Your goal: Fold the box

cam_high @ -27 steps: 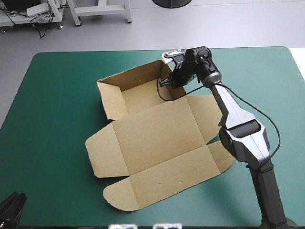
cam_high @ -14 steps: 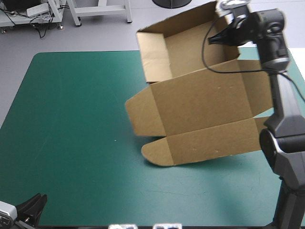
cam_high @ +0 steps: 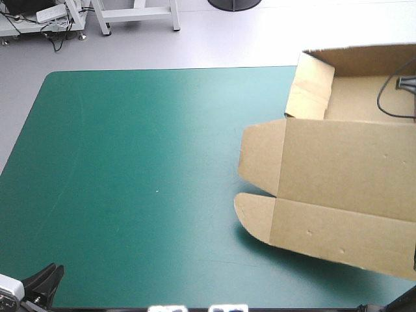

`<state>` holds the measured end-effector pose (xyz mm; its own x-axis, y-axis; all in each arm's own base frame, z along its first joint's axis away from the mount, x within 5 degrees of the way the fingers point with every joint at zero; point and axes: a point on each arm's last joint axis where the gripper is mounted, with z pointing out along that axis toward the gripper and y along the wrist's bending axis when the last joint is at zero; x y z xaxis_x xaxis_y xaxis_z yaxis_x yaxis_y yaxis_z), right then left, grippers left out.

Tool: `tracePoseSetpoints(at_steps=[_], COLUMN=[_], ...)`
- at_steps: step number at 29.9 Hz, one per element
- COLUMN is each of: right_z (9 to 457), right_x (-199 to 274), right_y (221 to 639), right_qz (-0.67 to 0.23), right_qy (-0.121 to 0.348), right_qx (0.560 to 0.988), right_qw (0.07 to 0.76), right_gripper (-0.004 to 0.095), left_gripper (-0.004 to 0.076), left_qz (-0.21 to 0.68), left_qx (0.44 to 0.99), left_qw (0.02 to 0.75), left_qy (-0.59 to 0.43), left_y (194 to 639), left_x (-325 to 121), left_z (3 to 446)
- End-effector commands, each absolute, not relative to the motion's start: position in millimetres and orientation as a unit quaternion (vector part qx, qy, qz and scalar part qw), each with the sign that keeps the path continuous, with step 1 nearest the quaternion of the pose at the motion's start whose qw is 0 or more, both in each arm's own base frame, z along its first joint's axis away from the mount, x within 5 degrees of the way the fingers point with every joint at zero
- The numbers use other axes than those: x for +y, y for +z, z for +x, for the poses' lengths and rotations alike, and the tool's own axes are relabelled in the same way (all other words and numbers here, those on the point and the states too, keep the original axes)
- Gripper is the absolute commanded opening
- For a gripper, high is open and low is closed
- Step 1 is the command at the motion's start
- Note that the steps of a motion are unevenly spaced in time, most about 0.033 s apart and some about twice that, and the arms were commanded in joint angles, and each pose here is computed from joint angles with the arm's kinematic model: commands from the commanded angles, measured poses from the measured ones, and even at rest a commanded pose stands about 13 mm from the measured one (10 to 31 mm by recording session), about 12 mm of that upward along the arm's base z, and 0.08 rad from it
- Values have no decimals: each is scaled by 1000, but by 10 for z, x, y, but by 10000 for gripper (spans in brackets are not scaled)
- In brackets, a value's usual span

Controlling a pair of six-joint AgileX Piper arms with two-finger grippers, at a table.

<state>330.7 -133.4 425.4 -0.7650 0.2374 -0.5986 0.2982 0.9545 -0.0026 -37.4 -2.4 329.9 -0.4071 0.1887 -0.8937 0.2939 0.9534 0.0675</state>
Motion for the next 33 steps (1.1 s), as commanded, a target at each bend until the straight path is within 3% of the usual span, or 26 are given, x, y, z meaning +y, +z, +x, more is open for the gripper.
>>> tracePoseSetpoints(at_steps=[1,6,10,19,23,28,33], right_z=[3114,3138,3160,3221,3213,3181,3227], right_x=[-1449,-1492,-1484,-1526,-1536,-1559,-1552], right_y=[4026,3252,2780,2312,2314,2344,2486], right_qz=[166,169,175,141,95,81,103], right_qy=[-29,-13,-2,3,-12,-32,-14], right_qx=[942,954,952,972,978,981,978], right_qw=[290,246,252,190,185,175,184], right_gripper=[-13,-13,-13,-1,126,373,409], left_gripper=[72,72,71,71,71,62,62], left_qz=[145,146,146,145,144,143,144], left_qx=[820,821,821,820,821,822,824], left_qw=[551,549,549,550,549,548,545], left_qy=[-55,-58,-60,-61,-61,-62,-61], left_y=[3403,3400,3401,3402,3401,3401,3396], left_x=[-34,-39,-43,-43,-43,-44,-42], left_z=[-331,-334,-335,-334,-335,-330,-332])
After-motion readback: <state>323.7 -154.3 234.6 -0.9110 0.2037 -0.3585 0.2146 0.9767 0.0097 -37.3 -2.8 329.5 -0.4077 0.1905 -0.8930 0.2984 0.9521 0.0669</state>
